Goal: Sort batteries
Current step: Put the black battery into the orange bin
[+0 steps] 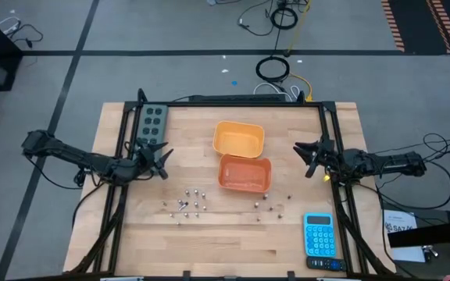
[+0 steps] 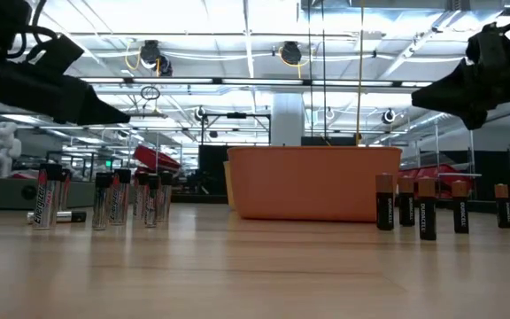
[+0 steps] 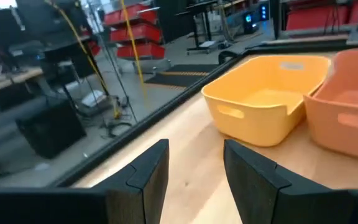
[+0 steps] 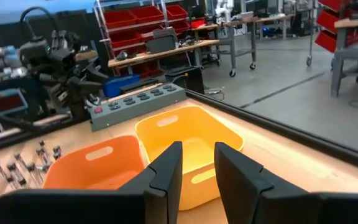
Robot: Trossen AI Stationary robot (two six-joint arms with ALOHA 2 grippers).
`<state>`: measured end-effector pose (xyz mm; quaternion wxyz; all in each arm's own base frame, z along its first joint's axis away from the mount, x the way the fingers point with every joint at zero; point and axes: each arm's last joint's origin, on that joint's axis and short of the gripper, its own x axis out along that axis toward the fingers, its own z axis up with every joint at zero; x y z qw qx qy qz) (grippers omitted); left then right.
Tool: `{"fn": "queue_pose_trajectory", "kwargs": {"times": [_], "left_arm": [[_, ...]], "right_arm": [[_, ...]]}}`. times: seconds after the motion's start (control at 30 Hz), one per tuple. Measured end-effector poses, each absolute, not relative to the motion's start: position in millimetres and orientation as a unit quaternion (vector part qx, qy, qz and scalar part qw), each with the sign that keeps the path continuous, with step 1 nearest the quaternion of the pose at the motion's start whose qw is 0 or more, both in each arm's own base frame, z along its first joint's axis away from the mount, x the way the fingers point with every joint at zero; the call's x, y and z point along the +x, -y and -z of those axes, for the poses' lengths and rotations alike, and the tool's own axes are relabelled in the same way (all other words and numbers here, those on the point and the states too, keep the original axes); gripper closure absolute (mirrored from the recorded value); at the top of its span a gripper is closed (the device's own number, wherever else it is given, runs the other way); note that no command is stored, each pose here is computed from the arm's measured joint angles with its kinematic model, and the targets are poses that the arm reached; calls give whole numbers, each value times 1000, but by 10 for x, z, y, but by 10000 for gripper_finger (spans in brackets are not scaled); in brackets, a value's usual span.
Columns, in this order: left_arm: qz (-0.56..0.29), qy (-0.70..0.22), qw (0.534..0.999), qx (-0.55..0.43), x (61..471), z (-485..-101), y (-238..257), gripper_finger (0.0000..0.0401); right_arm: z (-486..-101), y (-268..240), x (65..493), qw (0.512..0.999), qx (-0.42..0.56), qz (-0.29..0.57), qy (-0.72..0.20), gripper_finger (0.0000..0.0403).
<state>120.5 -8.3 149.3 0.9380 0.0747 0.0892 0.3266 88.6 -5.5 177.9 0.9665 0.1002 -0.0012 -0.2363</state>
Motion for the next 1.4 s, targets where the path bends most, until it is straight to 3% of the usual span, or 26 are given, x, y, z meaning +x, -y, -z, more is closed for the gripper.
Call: {"fn": "queue_pose_trajectory", "kwargs": {"times": [0.1,0.5,0.8,0.97,1.23,1.4], "left_arm": [[-312,-78,946,34,1212,-1489,92,237],[-363,-45,929,62,1207,-1605,69,237],[-372,-39,925,60,1205,-1622,66,237],[-387,7,922,18,1200,-1713,57,237],[-300,34,953,2,1330,-2145,105,238],[-236,6,972,-20,1428,-2377,182,237]], "right_arm": [[-1781,36,887,971,82,225,-3,319],[-1729,-62,990,977,105,182,-40,304],[-2052,-289,1304,982,58,111,-144,298],[-2081,-463,1538,962,64,69,-255,288],[-2179,-851,1874,943,49,16,-328,235],[-2170,-1052,1970,910,56,1,-410,223]]}}
